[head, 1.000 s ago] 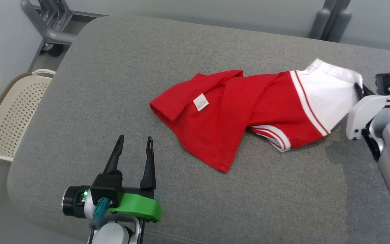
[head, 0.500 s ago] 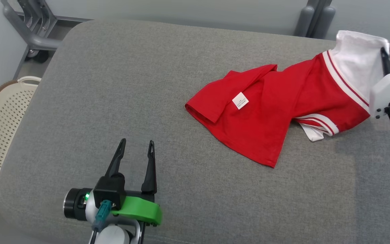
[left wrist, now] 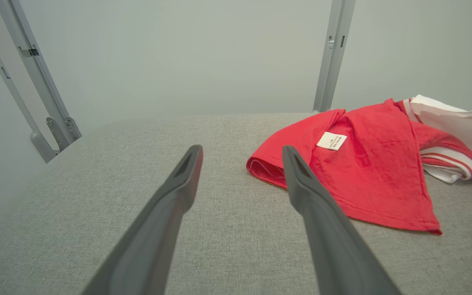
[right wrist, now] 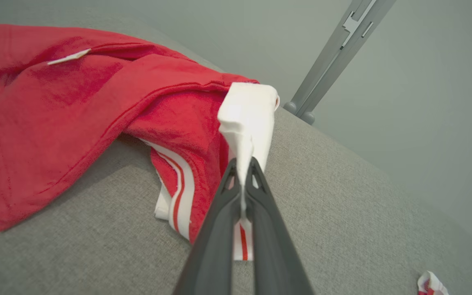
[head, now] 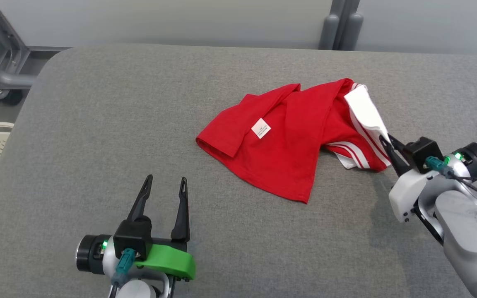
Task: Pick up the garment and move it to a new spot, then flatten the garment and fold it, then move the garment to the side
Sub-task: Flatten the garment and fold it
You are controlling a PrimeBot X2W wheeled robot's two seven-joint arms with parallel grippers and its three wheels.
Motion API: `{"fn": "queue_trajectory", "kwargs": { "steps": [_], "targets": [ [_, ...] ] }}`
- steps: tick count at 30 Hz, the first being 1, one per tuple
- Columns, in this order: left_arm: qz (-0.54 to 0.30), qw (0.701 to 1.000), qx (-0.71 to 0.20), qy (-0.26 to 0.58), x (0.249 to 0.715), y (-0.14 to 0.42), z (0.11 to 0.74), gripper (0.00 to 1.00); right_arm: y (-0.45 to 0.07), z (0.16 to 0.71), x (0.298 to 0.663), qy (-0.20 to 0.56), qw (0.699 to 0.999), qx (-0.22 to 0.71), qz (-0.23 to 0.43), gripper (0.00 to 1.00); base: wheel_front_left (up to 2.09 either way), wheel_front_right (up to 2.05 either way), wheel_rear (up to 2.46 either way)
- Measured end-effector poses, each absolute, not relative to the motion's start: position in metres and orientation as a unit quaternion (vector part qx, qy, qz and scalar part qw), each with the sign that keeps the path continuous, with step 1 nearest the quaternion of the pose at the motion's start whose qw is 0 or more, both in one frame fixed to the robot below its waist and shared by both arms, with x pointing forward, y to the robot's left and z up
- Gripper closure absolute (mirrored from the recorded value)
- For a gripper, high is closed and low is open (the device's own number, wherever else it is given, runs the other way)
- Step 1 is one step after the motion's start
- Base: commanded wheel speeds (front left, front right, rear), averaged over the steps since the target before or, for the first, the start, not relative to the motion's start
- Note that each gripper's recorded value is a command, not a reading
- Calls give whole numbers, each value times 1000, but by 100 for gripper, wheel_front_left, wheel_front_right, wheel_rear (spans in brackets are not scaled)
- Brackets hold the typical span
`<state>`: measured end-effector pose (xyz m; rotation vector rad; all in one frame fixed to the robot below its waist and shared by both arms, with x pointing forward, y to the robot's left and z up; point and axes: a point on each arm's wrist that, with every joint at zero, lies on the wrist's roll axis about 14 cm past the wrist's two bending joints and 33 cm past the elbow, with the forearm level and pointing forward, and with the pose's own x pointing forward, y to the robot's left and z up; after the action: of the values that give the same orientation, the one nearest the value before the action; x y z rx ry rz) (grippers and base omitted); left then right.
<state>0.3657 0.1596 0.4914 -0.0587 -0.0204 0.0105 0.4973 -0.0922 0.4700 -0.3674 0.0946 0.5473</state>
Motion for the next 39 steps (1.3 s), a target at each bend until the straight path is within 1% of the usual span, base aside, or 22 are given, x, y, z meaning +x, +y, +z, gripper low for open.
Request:
{"fn": "queue_trajectory", "kwargs": {
  "steps": [4, 6, 9, 14, 17, 18, 19, 20, 31, 35, 39],
  "targets": [
    [-12, 999, -31, -13, 370, 149, 493, 0, -97, 458, 472, 58, 933, -198, 296, 100, 0, 0, 0],
    [-23, 999, -32, -13, 373, 142, 493, 0, -107, 444, 456, 84, 922, -218, 308, 100, 0, 0, 0],
    [-31, 999, -33, -13, 376, 137, 493, 0, -122, 436, 448, 101, 912, -246, 313, 100, 0, 0, 0],
    [-36, 999, -34, -11, 377, 133, 491, 0, -126, 422, 433, 121, 894, -271, 337, 100, 0, 0, 0],
    [-37, 999, -34, -10, 378, 133, 491, 0, -129, 421, 431, 124, 894, -269, 337, 100, 0, 0, 0],
    [-37, 999, -34, -10, 378, 132, 491, 0, -128, 422, 431, 123, 895, -265, 338, 82, 0, 0, 0],
    [-37, 999, -34, -10, 378, 132, 491, 0, -127, 422, 431, 122, 896, -262, 338, 52, 0, 0, 0],
    [-37, 999, -34, -10, 379, 132, 490, 0, -126, 422, 429, 121, 896, -259, 340, 0, 0, 0, 0],
    [-46, 998, -35, -8, 382, 126, 489, 0, -120, 405, 408, 137, 899, -230, 347, 0, 0, 0, 0],
    [-50, 998, -37, -8, 383, 123, 490, 0, -124, 415, 413, 125, 916, -203, 322, 0, 0, 0, 0],
    [-55, 998, -38, -11, 383, 120, 491, 0, -125, 435, 417, 97, 936, -162, 295, 0, 0, 0, 0]
  ]
}}
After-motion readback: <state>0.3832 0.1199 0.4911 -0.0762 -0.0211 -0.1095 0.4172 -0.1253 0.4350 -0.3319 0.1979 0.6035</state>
